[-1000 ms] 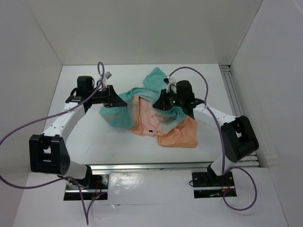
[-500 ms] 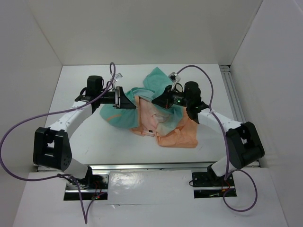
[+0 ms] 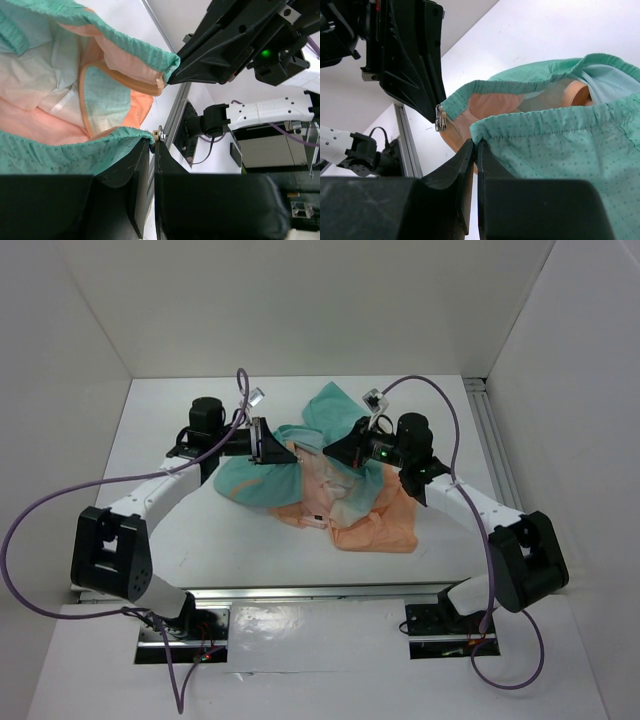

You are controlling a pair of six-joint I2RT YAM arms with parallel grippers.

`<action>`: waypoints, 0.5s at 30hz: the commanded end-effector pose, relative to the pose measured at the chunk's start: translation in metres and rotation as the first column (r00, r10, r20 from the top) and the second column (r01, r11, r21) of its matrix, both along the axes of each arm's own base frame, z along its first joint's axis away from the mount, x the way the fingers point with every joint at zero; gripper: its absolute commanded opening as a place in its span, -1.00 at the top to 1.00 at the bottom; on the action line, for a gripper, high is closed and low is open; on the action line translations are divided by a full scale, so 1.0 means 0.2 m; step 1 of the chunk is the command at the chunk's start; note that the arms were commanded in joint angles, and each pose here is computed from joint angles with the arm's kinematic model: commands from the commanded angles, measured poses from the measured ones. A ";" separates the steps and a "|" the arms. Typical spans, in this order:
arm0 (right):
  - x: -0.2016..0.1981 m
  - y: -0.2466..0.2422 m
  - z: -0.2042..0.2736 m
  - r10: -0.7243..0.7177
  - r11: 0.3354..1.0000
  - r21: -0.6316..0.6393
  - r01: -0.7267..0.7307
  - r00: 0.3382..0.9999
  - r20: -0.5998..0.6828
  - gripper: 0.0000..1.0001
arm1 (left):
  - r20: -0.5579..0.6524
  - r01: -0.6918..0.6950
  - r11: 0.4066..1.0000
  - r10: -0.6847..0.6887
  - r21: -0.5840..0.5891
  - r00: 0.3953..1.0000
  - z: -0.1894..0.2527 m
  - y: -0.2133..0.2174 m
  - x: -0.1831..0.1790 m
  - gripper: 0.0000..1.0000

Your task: Zip up the jacket

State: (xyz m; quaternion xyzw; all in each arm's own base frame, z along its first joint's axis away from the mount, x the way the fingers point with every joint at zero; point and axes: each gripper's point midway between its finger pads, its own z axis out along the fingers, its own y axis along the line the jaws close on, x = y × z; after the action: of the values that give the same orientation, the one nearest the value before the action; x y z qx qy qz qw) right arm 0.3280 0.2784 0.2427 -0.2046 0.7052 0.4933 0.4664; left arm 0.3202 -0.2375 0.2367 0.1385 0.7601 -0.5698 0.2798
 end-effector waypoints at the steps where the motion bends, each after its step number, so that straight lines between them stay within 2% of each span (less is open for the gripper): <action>1: -0.02 0.02 0.13 0.005 0.999 0.050 -0.009 0.997 0.083 1.00 | 0.065 0.086 0.995 -0.083 -0.044 0.994 0.02 -0.03 -0.03 1.00; 4: -0.04 0.03 0.13 0.030 0.997 0.065 -0.035 0.997 0.076 1.00 | 0.087 0.123 0.991 -0.118 -0.051 0.989 0.02 -0.05 -0.05 1.00; 15: -0.14 0.08 0.07 0.143 0.988 0.041 -0.145 0.988 0.056 1.00 | 0.101 0.090 0.994 -0.084 -0.055 0.991 0.03 -0.05 -0.01 1.00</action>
State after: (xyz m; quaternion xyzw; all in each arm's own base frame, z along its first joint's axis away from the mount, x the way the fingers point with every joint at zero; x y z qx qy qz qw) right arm 0.3109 0.2890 0.2436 -0.2184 0.6942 0.5226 0.4442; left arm 0.3169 -0.2434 0.2252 0.1617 0.7455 -0.5891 0.2665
